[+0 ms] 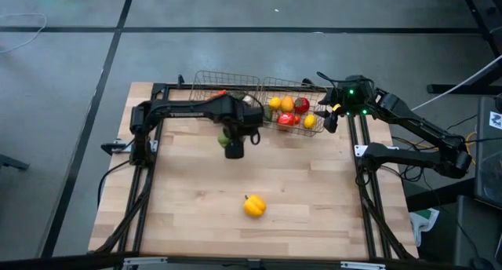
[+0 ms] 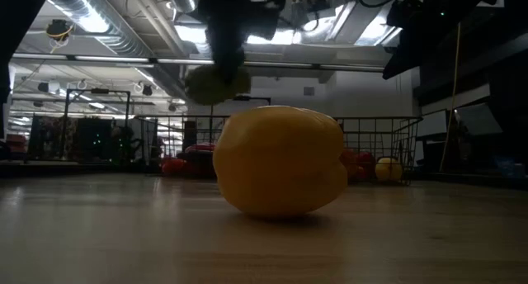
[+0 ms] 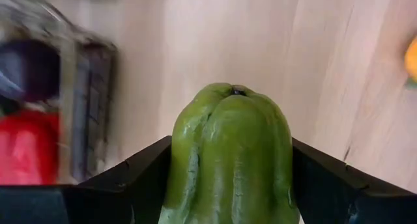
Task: Sort produce into baskets
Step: Put the green chayote into the left golden wire basket
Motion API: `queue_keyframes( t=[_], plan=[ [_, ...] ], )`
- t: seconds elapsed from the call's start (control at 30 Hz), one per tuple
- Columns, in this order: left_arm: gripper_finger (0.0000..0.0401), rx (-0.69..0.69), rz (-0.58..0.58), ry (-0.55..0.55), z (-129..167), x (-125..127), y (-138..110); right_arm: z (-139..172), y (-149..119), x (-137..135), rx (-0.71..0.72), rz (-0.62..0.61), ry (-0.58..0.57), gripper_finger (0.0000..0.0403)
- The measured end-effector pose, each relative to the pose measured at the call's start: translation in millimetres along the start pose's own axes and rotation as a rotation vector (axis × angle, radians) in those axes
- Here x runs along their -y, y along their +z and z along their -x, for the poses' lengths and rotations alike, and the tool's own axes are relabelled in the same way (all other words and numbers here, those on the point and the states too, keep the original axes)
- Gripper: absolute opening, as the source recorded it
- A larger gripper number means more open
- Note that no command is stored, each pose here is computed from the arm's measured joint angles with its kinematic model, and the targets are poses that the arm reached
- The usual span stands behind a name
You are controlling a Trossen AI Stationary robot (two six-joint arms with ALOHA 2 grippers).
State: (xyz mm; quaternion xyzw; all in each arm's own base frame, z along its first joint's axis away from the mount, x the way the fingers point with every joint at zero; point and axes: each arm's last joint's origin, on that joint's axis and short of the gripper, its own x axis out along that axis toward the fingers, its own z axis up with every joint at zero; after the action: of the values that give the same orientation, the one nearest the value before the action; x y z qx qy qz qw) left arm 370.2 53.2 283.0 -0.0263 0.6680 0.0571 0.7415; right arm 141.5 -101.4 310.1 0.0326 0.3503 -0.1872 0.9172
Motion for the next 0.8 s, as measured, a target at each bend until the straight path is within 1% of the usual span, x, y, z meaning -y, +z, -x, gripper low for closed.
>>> queue_keyframes(
  t=[0.2,0.3,0.4,0.6,0.8],
  plan=[
    [0.0267,0.159,0.038,0.011,31.4,-16.2,12.6,0.0,0.0,0.1,0.000,0.001,0.000,0.0204],
    [0.0267,0.232,0.055,0.024,41.7,-28.5,17.3,0.0,0.0,0.0,0.000,0.010,0.000,0.0204],
    [0.0267,0.302,0.066,0.042,44.9,-43.0,22.3,0.0,0.1,0.0,0.001,0.010,0.000,0.0204],
    [0.0267,0.370,0.112,0.097,46.6,-81.8,22.6,0.0,0.1,0.1,0.001,0.009,-0.001,0.0204],
    [0.0267,0.418,0.209,0.167,48.8,-126.4,15.8,0.0,0.2,0.0,0.002,0.009,0.000,0.0204]
  ],
)
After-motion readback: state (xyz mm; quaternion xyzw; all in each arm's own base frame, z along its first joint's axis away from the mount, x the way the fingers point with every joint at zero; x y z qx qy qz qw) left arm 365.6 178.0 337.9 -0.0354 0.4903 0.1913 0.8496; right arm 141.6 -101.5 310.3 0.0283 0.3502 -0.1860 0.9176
